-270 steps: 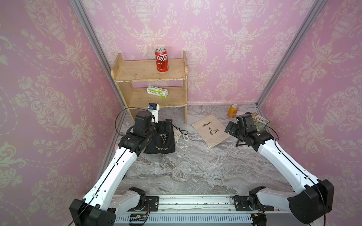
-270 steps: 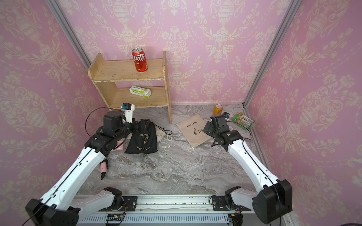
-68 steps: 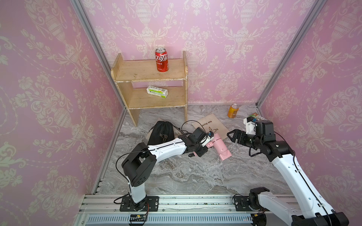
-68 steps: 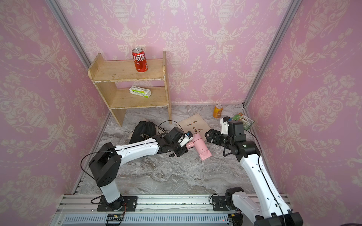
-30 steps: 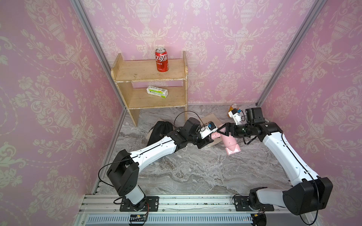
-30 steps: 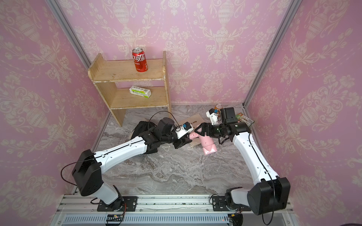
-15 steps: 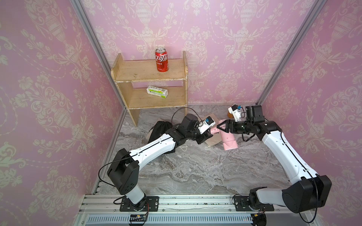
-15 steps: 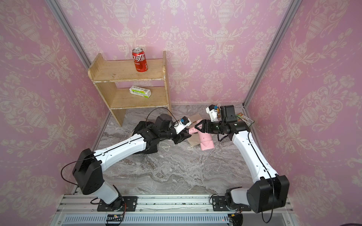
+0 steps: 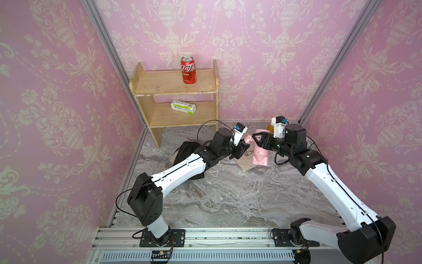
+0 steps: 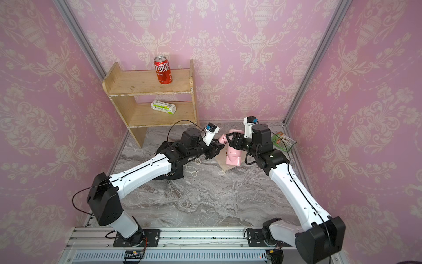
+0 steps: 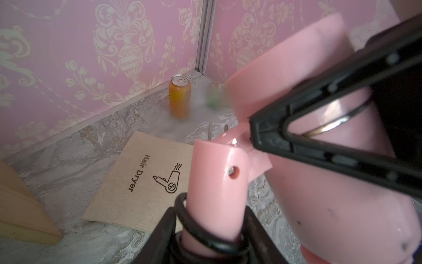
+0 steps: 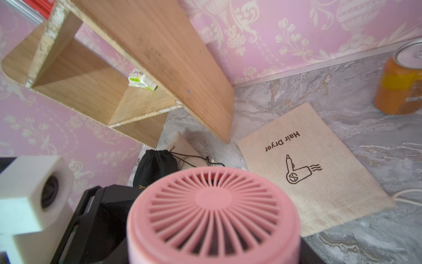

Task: Pack away hair dryers
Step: Fold the hair dryer.

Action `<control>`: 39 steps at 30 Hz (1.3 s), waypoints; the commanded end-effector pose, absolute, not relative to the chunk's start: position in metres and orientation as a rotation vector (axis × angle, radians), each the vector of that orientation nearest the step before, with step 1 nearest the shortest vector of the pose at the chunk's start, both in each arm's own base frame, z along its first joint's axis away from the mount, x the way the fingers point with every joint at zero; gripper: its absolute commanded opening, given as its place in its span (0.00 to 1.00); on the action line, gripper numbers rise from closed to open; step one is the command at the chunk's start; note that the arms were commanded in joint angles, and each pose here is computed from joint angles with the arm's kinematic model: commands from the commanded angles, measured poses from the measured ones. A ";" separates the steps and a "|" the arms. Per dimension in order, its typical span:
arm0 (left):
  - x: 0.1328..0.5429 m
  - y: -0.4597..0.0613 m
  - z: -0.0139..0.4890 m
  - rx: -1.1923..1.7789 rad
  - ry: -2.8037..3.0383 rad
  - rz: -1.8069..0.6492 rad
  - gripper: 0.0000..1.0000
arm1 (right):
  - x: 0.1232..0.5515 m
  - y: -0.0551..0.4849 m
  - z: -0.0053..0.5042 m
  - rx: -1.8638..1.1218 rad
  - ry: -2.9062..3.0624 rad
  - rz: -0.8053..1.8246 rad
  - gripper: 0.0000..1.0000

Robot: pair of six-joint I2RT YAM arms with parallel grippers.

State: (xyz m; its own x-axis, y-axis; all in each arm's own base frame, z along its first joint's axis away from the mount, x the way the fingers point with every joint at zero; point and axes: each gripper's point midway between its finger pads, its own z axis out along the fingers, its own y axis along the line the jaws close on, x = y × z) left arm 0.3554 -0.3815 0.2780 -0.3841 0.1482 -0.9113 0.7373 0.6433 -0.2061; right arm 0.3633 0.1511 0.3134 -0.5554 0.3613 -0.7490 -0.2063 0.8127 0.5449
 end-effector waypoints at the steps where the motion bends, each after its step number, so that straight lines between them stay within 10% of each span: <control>1: 0.363 -0.398 0.321 0.494 1.803 -0.864 0.25 | 0.368 0.148 0.353 0.262 1.833 0.800 0.37; 18: 0.313 -0.459 0.332 0.589 1.742 -1.038 0.29 | 0.360 0.138 0.360 0.350 1.605 0.745 0.37; 23: 0.295 -0.455 0.318 0.715 1.777 -1.034 0.47 | 0.355 0.131 0.361 0.340 1.616 0.699 0.38; 29: 0.276 -0.418 0.303 0.844 1.846 -1.023 0.72 | 0.352 0.120 0.366 0.327 1.617 0.650 0.37; 39: 0.296 -0.333 0.286 0.662 1.967 -0.925 0.74 | 0.343 0.124 0.365 0.202 1.668 0.639 0.37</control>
